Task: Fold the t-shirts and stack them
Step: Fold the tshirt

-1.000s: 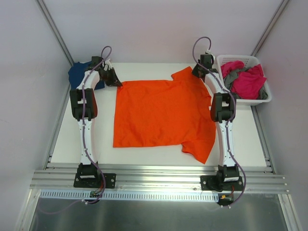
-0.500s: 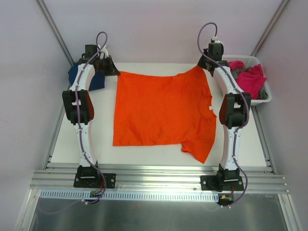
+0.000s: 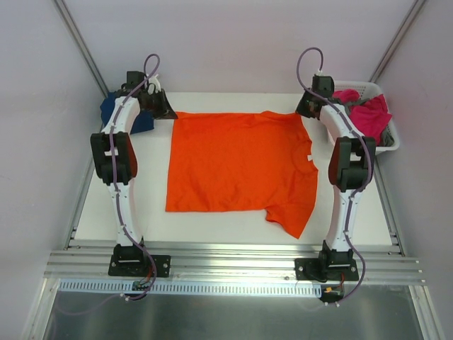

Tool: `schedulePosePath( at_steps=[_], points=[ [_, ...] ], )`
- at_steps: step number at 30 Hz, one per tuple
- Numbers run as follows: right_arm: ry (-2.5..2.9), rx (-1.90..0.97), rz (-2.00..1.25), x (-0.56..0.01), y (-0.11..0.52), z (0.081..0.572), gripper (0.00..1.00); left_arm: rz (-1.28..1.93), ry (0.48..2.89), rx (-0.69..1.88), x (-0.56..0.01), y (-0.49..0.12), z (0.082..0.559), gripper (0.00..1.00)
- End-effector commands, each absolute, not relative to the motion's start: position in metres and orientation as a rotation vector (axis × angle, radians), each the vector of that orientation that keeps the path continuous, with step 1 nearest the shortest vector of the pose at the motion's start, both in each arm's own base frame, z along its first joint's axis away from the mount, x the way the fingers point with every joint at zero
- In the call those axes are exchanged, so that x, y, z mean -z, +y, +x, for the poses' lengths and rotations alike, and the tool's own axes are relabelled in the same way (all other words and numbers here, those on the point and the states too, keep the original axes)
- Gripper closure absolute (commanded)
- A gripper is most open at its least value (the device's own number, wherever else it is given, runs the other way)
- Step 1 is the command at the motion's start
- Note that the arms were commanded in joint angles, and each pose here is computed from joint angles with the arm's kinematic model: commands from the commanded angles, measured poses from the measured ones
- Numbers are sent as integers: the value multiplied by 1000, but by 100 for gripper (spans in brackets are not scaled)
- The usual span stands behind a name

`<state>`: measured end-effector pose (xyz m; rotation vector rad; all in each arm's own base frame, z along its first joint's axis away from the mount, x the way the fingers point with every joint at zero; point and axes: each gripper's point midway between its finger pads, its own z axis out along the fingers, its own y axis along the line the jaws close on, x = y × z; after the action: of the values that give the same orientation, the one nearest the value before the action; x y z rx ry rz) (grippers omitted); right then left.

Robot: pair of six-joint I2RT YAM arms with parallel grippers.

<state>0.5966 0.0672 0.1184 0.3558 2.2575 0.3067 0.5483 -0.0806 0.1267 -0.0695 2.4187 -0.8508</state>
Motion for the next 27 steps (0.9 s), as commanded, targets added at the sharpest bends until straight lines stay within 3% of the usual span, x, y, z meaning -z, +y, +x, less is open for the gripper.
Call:
schedulePosePath(
  at_steps=[1,13,27],
  points=[
    [2141,-350,302,-197,73,581,99,-18,2318,860,-184,-73,539,100],
    [2119,-345,245,-238,82,527,100,-50,2300,906,-202,-65,522,100],
    [2213,-363,242,-213,85,475,99,-74,2357,956,-189,-67,496,100]
  ],
)
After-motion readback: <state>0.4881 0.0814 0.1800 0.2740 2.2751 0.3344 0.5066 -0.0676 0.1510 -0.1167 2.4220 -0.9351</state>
